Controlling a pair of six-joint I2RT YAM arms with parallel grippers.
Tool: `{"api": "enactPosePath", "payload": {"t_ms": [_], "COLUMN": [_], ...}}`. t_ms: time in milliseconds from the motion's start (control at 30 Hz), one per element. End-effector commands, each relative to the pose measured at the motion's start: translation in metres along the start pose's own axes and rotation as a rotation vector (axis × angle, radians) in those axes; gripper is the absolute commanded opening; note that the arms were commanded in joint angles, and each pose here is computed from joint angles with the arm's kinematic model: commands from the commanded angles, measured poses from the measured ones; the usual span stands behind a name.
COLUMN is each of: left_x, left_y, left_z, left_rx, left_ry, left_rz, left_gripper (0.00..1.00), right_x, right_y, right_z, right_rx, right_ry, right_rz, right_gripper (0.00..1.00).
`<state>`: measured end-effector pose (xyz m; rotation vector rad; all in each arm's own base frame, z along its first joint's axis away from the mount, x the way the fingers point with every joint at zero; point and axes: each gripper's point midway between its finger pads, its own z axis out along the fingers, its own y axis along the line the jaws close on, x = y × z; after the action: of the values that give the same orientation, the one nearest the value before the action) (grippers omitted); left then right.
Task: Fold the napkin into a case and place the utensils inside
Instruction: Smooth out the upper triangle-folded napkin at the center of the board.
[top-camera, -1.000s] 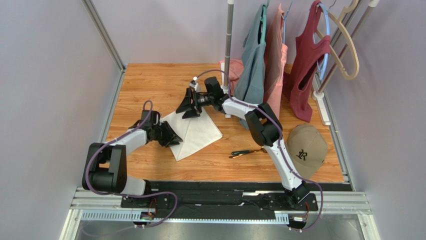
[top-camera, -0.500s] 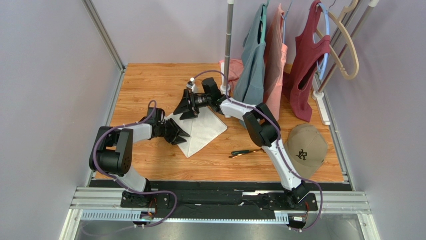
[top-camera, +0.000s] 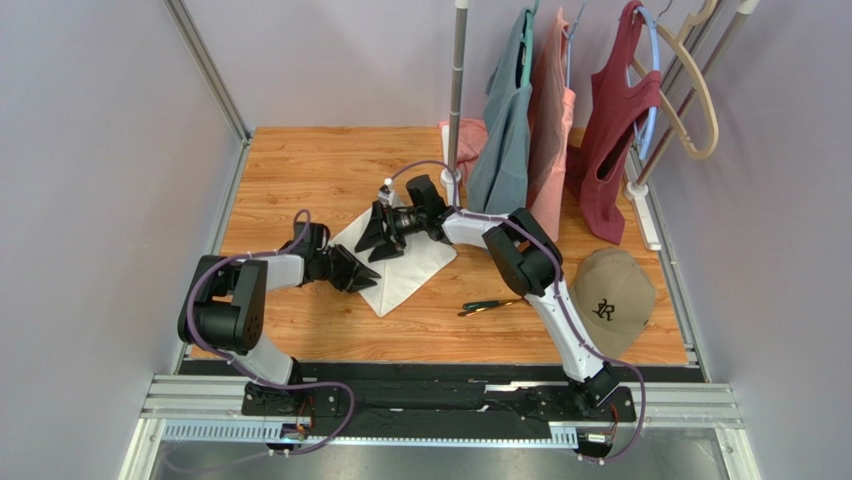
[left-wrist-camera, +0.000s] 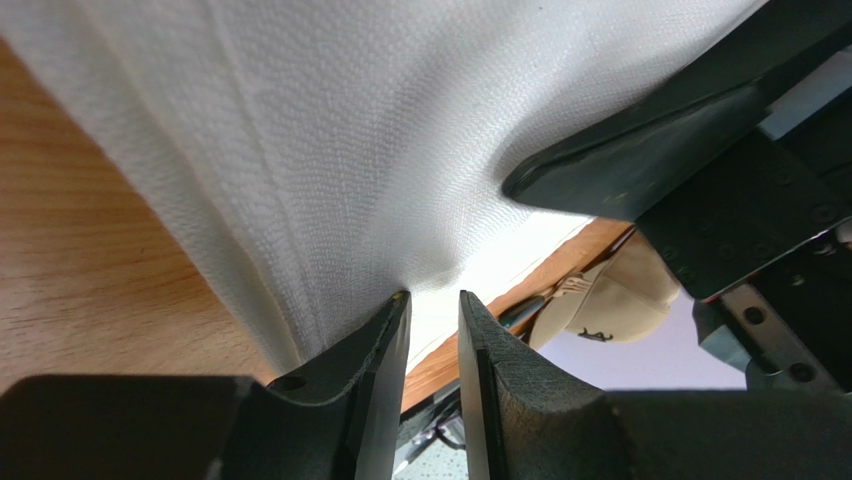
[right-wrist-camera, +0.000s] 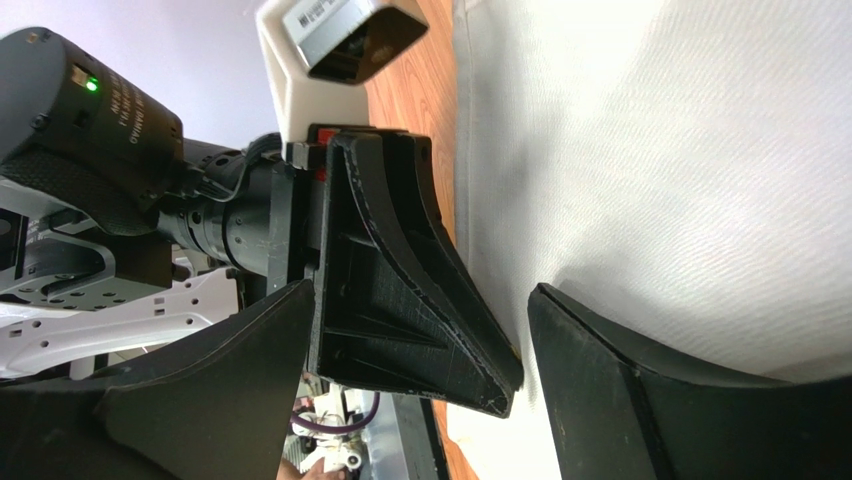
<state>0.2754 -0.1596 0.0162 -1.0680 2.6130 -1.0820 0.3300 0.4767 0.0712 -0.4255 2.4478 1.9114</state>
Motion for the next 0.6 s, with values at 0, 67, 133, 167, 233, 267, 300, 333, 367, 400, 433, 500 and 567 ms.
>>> {"api": "enactPosePath", "payload": {"t_ms": [0, 67, 133, 167, 233, 267, 300, 333, 367, 400, 433, 500, 567], "left_x": [0.014, 0.014, 0.013, 0.013, 0.013, 0.014, 0.014, 0.014, 0.014, 0.014, 0.014, 0.014, 0.015], "left_y": [0.083, 0.083, 0.083, 0.083, 0.083, 0.083, 0.083, 0.083, 0.083, 0.083, 0.083, 0.084, 0.083], "left_z": [0.001, 0.001, 0.002, 0.001, 0.002, 0.002, 0.002, 0.003, 0.003, 0.003, 0.002, 0.002, 0.003], "left_rx": [-0.342, -0.345, -0.349, -0.352, -0.356, -0.355, -0.357, -0.360, -0.359, -0.359, -0.360, -0.362, -0.362], "left_ry": [-0.008, -0.012, -0.013, -0.013, -0.015, -0.012, -0.013, -0.013, -0.012, -0.012, -0.011, -0.013, -0.013], "left_rz": [-0.123, -0.124, -0.127, -0.128, -0.123, -0.119, -0.116, -0.113, -0.110, -0.108, -0.109, -0.107, -0.104], "left_gripper": [0.35, 0.35, 0.35, 0.35, 0.34, 0.35, 0.34, 0.34, 0.34, 0.34, 0.34, 0.34, 0.34], "right_x": [-0.034, -0.047, -0.053, -0.055, -0.065, -0.064, -0.071, -0.073, -0.074, -0.080, -0.083, -0.087, -0.100], "right_y": [-0.003, -0.009, -0.021, -0.022, -0.021, -0.031, -0.025, -0.026, -0.034, -0.027, -0.026, -0.032, -0.027], "right_z": [-0.010, -0.016, -0.018, -0.017, -0.017, -0.014, -0.013, -0.012, -0.009, -0.009, -0.008, -0.005, -0.006], "right_rx": [-0.033, -0.042, -0.034, -0.036, -0.043, -0.041, -0.054, -0.057, -0.055, -0.068, -0.073, -0.073, -0.078], "right_ry": [-0.060, -0.072, -0.069, -0.065, -0.074, -0.065, -0.073, -0.075, -0.075, -0.084, -0.089, -0.099, -0.127], "right_rz": [-0.084, -0.089, -0.072, -0.082, -0.102, -0.086, -0.106, -0.108, -0.100, -0.112, -0.115, -0.104, -0.127], "right_gripper": [0.82, 0.82, 0.82, 0.82, 0.83, 0.83, 0.83, 0.83, 0.83, 0.83, 0.83, 0.83, 0.83]}}
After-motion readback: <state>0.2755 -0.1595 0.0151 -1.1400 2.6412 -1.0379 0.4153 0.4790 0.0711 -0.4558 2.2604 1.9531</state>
